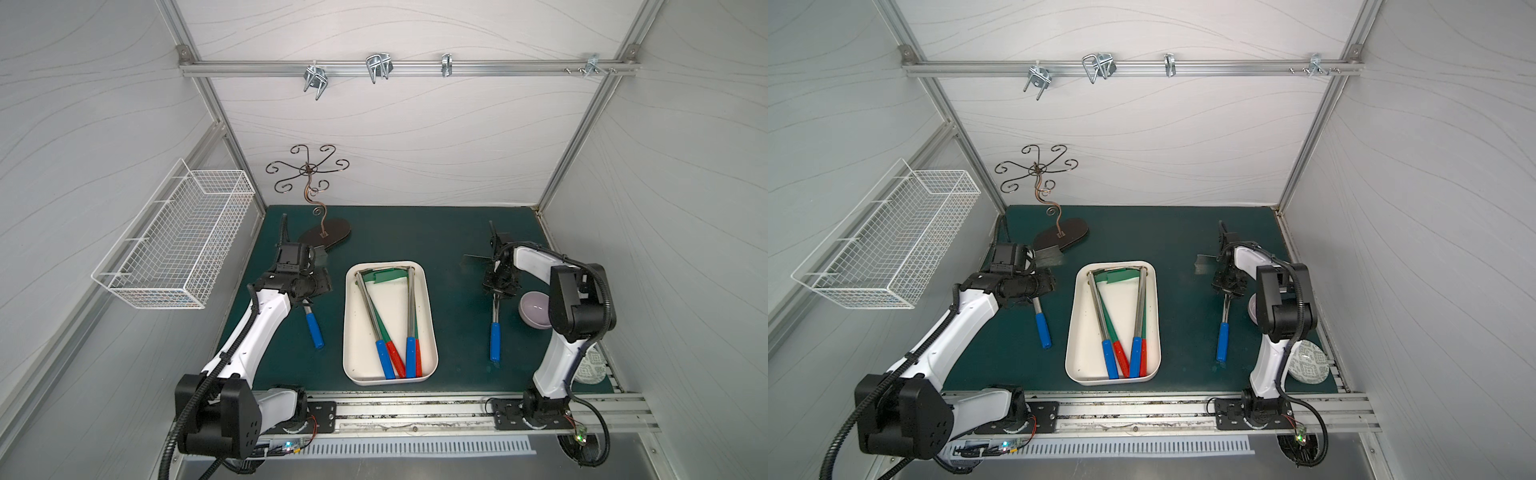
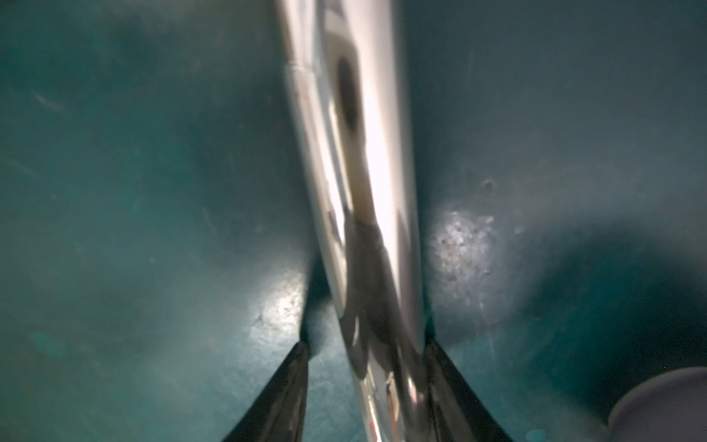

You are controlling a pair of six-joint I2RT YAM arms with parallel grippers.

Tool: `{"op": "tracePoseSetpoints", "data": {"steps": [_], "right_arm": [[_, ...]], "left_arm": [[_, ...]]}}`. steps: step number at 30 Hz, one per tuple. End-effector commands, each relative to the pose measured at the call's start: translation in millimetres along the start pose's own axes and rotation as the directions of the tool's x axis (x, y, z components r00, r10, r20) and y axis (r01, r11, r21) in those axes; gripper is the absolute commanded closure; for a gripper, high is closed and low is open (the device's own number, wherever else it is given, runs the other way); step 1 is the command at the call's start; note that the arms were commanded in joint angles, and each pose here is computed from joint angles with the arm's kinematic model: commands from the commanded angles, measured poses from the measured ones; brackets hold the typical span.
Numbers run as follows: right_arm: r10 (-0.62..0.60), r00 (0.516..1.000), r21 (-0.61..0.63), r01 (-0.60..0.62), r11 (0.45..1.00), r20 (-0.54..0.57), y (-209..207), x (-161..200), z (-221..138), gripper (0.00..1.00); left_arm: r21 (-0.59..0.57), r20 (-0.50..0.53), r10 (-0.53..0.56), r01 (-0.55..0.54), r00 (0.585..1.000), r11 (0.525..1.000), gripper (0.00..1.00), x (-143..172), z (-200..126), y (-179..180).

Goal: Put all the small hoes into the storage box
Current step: Pick up the hoe from the center of the board.

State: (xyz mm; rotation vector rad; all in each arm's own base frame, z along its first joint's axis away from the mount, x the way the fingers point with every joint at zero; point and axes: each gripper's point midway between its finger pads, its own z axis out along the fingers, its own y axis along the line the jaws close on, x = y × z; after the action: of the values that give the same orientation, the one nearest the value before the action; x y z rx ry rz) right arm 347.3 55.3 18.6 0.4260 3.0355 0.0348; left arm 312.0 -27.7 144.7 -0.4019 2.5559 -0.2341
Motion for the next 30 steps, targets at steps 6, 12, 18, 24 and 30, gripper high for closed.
{"op": "tracePoseSetpoints", "data": {"steps": [6,12,18,24,30], "right_arm": [[-0.09,0.995,0.078,0.093,0.993,-0.048,4.1,15.7,8.9,0.63],[-0.108,0.993,0.072,0.111,0.991,-0.038,7.3,16.9,3.2,0.73],[-0.137,0.99,0.063,0.138,0.988,-0.024,12.4,18.1,-6.2,0.83],[-0.175,0.984,0.054,0.173,0.983,0.024,13.7,13.9,-43.0,0.9],[-0.186,0.981,0.068,0.183,0.981,0.053,8.8,19.2,-82.7,1.0]], "left_arm": [[0.01,0.036,0.003,-0.003,0.999,1.0,0.32,-8.5,-4.3,-2.0],[0.01,0.039,0.001,-0.002,0.999,1.0,0.32,-9.3,-4.8,-1.9],[0.006,0.037,0.002,-0.002,0.999,1.0,0.32,-9.0,-4.0,-1.3],[0.003,0.04,0.004,-0.004,0.999,1.0,0.32,-9.0,-4.7,-0.6],[0.003,0.046,0.004,-0.004,0.999,1.0,0.32,-10.3,-6.3,-0.5]]}}
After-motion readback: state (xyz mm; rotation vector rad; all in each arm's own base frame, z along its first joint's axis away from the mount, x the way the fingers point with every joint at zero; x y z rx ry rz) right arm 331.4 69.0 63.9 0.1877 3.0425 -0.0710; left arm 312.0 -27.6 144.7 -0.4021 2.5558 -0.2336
